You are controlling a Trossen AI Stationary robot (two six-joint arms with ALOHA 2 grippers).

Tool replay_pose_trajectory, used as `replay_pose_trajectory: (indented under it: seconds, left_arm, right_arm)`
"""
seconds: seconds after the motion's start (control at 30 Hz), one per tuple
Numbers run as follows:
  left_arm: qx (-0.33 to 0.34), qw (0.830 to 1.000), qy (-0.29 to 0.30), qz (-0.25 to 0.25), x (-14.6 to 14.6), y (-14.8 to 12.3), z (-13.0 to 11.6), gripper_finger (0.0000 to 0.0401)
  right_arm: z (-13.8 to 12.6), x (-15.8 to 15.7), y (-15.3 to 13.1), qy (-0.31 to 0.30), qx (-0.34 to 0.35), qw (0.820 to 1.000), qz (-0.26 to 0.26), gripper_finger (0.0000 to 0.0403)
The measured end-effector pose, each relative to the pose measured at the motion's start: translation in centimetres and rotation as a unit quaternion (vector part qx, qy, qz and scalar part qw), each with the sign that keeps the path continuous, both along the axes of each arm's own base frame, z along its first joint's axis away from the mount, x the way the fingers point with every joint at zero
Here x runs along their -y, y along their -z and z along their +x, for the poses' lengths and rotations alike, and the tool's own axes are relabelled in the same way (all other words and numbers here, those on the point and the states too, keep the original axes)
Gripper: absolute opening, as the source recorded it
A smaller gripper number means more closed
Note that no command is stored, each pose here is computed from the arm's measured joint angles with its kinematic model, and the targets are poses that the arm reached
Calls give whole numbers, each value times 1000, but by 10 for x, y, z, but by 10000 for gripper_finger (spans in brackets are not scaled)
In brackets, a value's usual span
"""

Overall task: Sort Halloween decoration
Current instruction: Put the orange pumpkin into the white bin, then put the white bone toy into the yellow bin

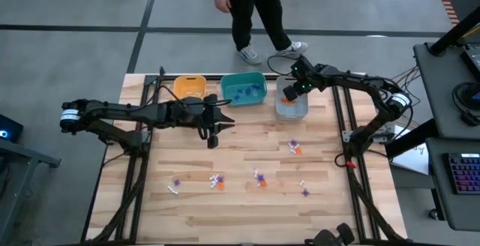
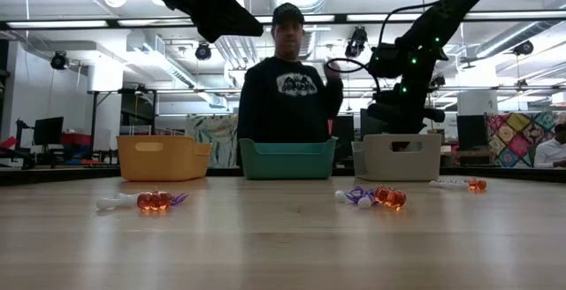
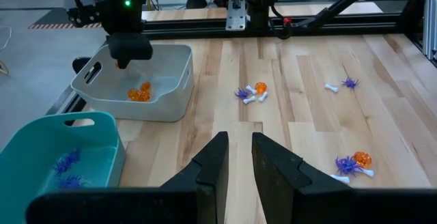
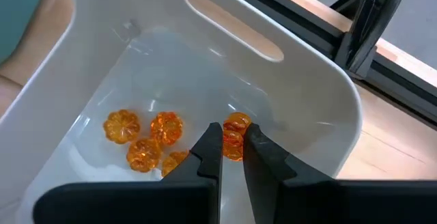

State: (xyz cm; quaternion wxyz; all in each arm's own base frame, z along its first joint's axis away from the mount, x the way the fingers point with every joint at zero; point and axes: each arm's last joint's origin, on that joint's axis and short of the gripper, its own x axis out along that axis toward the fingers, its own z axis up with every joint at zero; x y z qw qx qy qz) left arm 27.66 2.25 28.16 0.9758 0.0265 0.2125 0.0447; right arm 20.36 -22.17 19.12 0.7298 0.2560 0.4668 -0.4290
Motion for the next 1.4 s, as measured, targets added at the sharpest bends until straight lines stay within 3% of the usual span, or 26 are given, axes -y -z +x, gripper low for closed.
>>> replay_pose_trajectory:
  seconds: [0.37, 0.53, 0.73, 1.1, 1.4]
  left_arm:
    - [-5, 1000, 0, 0, 0, 3, 2, 49]
    - [-23, 1000, 0, -2, -1, 13, 9, 49]
    - [-56, 998, -13, -29, -1, 23, 10, 49]
    - [-197, 976, -38, -86, 9, 46, -7, 49]
    - [-258, 960, -9, -108, 43, 62, -19, 49]
  right_arm:
    - [0, 0, 0, 5, 2, 1000, 1, 109]
    - [1, 1, -7, 1, 7, 1000, -5, 118]
    - [7, -12, -35, -26, 67, 997, -14, 110]
    - [23, -83, -95, -128, 166, 975, -74, 105]
    - [47, -152, -97, -247, 185, 948, -82, 105]
